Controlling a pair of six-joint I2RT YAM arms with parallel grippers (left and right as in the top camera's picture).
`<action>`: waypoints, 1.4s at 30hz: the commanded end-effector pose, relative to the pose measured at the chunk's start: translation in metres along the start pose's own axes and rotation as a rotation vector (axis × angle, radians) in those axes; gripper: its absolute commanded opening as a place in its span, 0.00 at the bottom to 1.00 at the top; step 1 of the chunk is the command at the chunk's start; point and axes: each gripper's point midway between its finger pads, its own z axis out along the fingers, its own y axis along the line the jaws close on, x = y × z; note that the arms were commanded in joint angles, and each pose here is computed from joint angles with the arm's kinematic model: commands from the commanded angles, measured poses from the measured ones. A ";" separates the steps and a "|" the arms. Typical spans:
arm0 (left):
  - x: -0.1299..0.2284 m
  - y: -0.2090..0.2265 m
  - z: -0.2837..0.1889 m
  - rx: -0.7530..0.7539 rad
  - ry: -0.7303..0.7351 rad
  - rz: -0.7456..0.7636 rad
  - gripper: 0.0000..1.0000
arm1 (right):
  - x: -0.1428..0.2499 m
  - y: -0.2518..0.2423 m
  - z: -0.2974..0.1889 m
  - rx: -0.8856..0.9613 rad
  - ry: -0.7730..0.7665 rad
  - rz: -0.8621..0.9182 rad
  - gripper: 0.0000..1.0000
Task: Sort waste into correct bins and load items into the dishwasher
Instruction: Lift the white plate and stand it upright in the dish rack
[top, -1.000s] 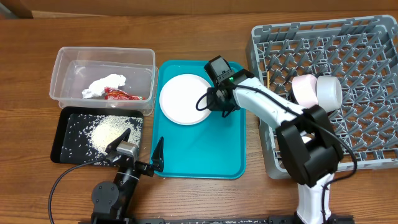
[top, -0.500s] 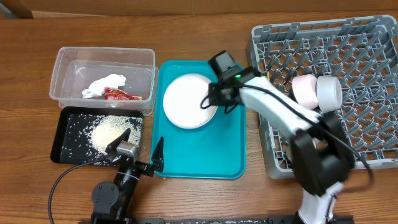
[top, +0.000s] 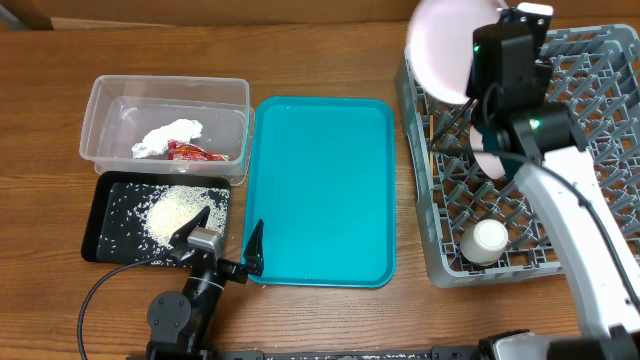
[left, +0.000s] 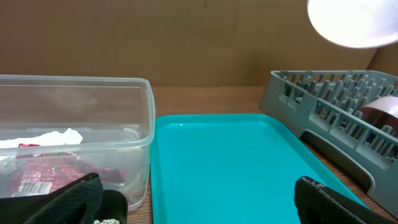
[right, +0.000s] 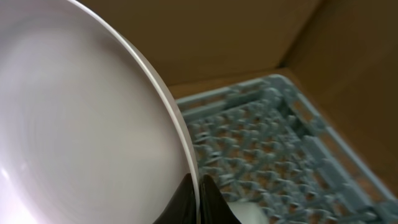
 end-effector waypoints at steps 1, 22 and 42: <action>0.000 0.000 0.000 0.003 -0.008 -0.006 1.00 | 0.009 -0.031 0.030 0.174 0.028 -0.049 0.04; 0.000 0.000 0.000 0.003 -0.008 -0.006 1.00 | 0.059 0.006 0.093 0.231 0.135 -0.165 0.12; 0.000 0.000 0.000 0.003 -0.008 -0.006 1.00 | 0.023 0.078 -0.066 -0.342 0.044 -0.100 0.68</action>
